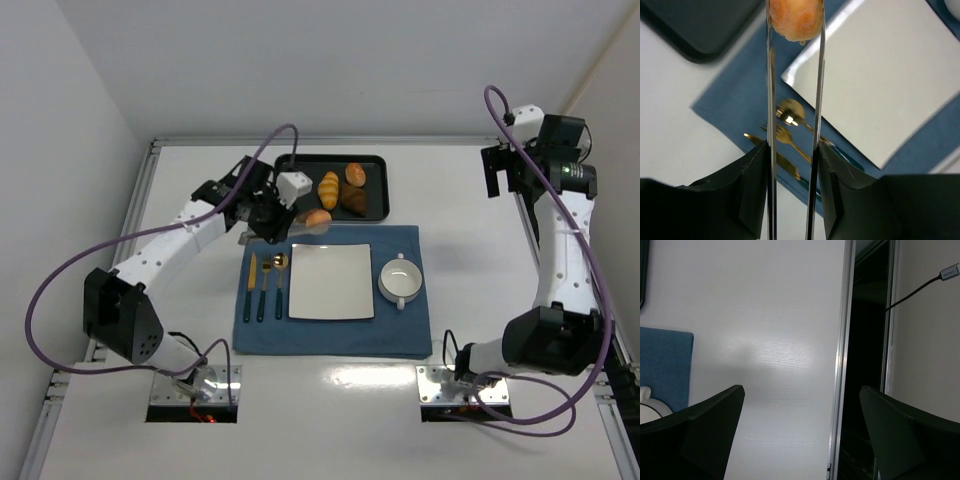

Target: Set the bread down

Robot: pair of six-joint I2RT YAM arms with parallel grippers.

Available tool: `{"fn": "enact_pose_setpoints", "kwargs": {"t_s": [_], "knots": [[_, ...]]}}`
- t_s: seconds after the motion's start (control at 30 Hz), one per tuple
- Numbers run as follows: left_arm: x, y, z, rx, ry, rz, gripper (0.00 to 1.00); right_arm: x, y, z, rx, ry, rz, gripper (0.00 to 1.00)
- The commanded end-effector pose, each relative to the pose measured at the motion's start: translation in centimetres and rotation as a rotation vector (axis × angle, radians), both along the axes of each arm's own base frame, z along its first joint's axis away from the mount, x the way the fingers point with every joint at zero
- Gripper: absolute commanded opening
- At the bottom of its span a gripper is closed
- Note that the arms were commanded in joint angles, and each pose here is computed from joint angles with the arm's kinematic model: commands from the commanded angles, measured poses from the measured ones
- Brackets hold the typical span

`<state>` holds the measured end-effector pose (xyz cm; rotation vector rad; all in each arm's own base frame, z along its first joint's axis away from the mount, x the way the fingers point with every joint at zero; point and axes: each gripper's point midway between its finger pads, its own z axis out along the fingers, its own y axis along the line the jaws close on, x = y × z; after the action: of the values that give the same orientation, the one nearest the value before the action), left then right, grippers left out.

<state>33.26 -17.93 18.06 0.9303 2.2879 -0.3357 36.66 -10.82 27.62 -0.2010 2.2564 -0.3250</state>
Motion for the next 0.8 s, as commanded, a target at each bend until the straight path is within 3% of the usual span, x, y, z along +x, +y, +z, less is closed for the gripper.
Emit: {"fn": "enact_pose_setpoints", "kwargs": {"t_s": [0.0,0.13,0.37,0.77], "knots": [[-3.6,-0.9,0.9,0.002,0.001,-0.090,0.21,1.7,-0.3,0.9,-0.030,-0.034,0.026,1.00],[-7.3,-2.0,0.5,0.039,0.013,-0.180,0.21,1.8,-0.5,0.0,-0.035,-0.004,0.025,1.00],[-10.3,-2.9,-1.2,0.079,0.064,-0.256,0.21,1.4,-1.0,-0.7,-0.062,0.022,0.014,1.00],[-10.6,-4.2,-4.0,0.104,0.096,-0.306,0.21,0.4,-0.8,-0.7,-0.069,0.022,0.020,1.00]]}}
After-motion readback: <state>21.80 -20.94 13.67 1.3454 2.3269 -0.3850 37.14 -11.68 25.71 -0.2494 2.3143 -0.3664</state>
